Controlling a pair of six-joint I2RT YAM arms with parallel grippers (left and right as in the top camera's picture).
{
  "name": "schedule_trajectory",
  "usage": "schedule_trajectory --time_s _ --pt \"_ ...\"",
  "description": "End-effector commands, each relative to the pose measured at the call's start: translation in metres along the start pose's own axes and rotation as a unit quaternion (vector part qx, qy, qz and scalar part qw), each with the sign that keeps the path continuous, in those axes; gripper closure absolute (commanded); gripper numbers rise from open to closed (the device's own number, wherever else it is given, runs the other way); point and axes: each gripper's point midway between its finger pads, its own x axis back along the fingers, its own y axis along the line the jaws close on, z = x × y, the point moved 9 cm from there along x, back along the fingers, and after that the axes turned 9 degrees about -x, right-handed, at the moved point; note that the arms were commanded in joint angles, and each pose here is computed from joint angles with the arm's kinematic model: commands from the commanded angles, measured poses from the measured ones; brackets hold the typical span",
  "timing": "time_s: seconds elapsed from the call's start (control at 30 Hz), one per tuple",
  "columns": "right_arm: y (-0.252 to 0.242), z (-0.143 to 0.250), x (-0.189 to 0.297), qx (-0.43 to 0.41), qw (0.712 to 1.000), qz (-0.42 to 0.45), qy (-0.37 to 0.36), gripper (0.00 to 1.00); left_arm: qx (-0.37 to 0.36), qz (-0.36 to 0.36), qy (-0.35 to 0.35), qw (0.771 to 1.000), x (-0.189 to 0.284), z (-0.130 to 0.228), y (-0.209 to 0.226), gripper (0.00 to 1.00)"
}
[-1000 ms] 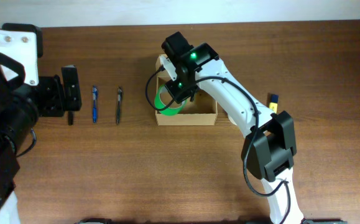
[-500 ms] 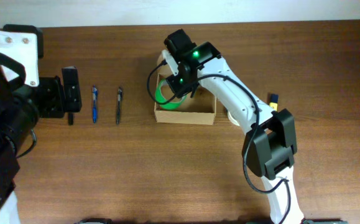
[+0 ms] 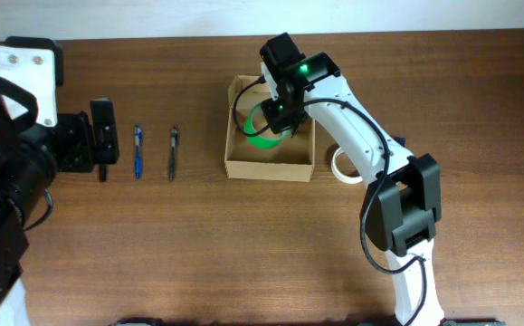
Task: Pack container
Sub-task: 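Carry the green tape roll into the cardboard box and lower it, then open the right gripper and lift it out of the box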
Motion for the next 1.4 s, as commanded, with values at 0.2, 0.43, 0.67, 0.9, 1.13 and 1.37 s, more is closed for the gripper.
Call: schedule_trajectory --time_s 0.2,0.43,0.67,0.9,1.13,1.37 --pt "-0.012 0.016 -0.028 -0.012 0.999 0.024 0.042 0.96 -0.01 -0.004 0.004 1.0 -0.002 0.0 0.0 0.0" --pt "-0.028 0.022 -0.037 -0.027 0.997 0.032 0.061 0.96 -0.009 -0.004 0.004 1.0 -0.002 0.0 0.0 0.01" --pt "-0.042 0.022 -0.037 -0.041 0.996 0.039 0.066 0.96 -0.009 -0.004 0.004 1.0 -0.002 0.0 0.0 0.0" --pt "-0.043 0.024 -0.036 -0.04 0.996 0.041 0.074 0.64 -0.009 -0.004 0.003 1.0 -0.002 0.0 0.0 0.01" --pt "-0.042 0.026 -0.036 -0.039 0.995 0.039 0.079 0.28 -0.009 -0.004 0.003 1.0 -0.002 0.0 0.0 0.0" --pt "-0.031 0.012 0.02 -0.031 0.998 0.028 0.039 0.28 -0.009 -0.005 0.001 1.0 -0.002 -0.001 0.0 0.01"
